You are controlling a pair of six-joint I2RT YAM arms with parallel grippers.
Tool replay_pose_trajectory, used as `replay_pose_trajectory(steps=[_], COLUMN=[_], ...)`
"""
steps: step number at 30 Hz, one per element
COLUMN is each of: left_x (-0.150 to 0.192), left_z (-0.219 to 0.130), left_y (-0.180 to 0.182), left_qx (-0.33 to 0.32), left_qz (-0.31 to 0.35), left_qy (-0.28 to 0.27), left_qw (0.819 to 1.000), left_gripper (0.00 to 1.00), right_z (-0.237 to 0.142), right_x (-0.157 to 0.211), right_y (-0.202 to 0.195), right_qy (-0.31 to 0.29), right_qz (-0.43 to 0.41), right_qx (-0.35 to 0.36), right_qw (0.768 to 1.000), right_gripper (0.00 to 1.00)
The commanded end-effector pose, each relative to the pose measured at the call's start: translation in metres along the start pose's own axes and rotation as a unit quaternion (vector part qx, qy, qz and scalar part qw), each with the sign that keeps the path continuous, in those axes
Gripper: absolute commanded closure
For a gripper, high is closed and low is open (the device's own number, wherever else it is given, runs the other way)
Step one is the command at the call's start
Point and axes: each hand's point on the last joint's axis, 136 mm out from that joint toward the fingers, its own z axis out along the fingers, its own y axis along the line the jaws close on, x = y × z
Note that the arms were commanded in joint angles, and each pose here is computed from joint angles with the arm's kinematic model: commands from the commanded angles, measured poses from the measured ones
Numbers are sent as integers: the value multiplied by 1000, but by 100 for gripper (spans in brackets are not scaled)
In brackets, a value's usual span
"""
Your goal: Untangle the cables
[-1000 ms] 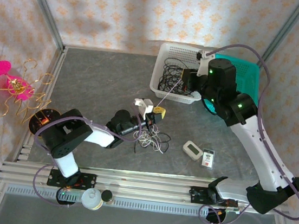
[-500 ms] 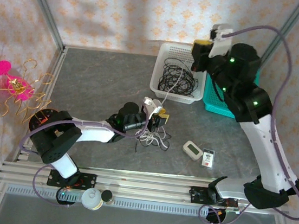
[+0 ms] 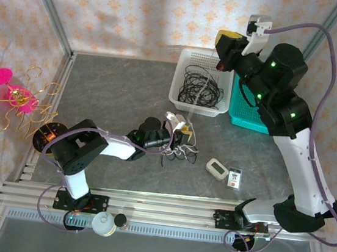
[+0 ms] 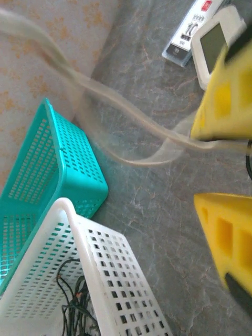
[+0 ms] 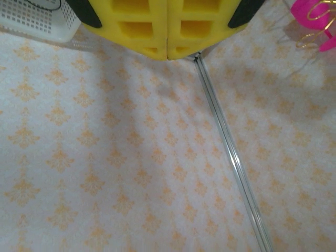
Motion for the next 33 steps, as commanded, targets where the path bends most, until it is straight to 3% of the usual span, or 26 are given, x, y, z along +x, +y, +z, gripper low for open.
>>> replay_pose_trajectory(steps=[1,6,11,27,33], left_x=[2,26,43,94,107], left_z=[-2,-4,-10,-23,-44], left_y=[5,12,20,35,43], left_qx=[-16,-30,-49,-87,-118], left_qz=[-3,-14,-26,-62,-74], left_qy=[-23,-4,2,37,36], left_qw=[1000,999,998,994,990], left_gripper=[85,85,100,100,100], right_z=[-18,-24,-26,-48,-59], right_x=[-42,-60,-68,-106,-119], right_y=[7,8,9,4,0], right_qy=[-57,-85,-95,-151,-173], right_qz=[5,11,16,5,-1], right_qx=[-6,-4,-3,27,44], right_qw=[998,996,995,988,984], right_gripper=[100,100,100,100,100])
